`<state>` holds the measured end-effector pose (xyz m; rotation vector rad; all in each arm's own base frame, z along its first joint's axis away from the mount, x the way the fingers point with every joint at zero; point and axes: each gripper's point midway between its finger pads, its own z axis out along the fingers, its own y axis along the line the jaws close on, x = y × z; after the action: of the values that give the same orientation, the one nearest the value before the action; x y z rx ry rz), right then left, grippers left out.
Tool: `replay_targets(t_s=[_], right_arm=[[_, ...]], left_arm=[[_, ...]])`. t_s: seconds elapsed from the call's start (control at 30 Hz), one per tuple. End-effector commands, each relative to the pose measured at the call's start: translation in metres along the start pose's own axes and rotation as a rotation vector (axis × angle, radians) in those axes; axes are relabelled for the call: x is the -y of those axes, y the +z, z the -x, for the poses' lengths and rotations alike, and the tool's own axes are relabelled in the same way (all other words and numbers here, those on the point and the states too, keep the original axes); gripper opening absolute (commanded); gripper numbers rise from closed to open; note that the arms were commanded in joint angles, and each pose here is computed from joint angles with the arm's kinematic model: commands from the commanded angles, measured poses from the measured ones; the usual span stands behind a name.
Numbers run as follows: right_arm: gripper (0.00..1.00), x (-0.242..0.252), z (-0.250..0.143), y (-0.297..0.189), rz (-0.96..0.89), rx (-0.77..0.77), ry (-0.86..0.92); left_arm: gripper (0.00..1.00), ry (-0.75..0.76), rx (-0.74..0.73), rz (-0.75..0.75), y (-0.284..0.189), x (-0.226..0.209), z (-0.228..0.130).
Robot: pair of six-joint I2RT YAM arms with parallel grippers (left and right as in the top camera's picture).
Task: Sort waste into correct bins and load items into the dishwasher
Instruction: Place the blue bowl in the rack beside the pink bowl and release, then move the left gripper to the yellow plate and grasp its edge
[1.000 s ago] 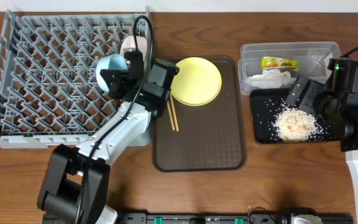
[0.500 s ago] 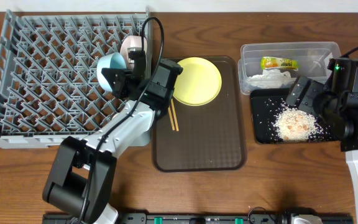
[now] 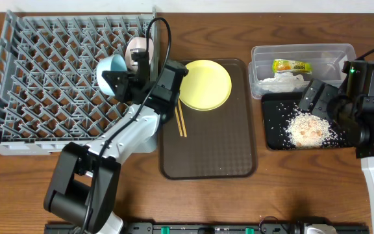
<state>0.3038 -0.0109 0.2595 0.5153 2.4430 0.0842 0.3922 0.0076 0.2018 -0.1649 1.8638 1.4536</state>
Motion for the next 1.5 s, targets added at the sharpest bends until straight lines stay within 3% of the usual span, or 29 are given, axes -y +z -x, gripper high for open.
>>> replay_targets(t_s=[0.0, 0.37, 0.93, 1.13, 1.3, 1.47], right_arm=[[0.99, 0.004, 0.005, -0.002, -0.014, 0.015, 0.016], [0.99, 0.004, 0.005, -0.002, -0.014, 0.015, 0.016], [0.99, 0.004, 0.005, -0.002, -0.014, 0.015, 0.016], [0.99, 0.004, 0.005, -0.002, -0.014, 0.015, 0.016], [0.99, 0.004, 0.005, -0.002, -0.014, 0.015, 0.016], [0.99, 0.004, 0.005, -0.002, -0.014, 0.015, 0.016]], left_arm=[[0.07, 0.031, -0.006, -0.015, 0.002, 0.007, -0.009], [0.07, 0.061, -0.006, -0.1, 0.002, 0.026, -0.019], [0.08, 0.065, 0.017, -0.115, -0.009, 0.031, -0.017], [0.17, 0.068, 0.033, -0.127, -0.016, 0.033, -0.015], [0.33, 0.068, 0.033, -0.127, -0.016, 0.033, -0.015], [0.36, 0.068, 0.033, -0.128, -0.016, 0.033, -0.015]])
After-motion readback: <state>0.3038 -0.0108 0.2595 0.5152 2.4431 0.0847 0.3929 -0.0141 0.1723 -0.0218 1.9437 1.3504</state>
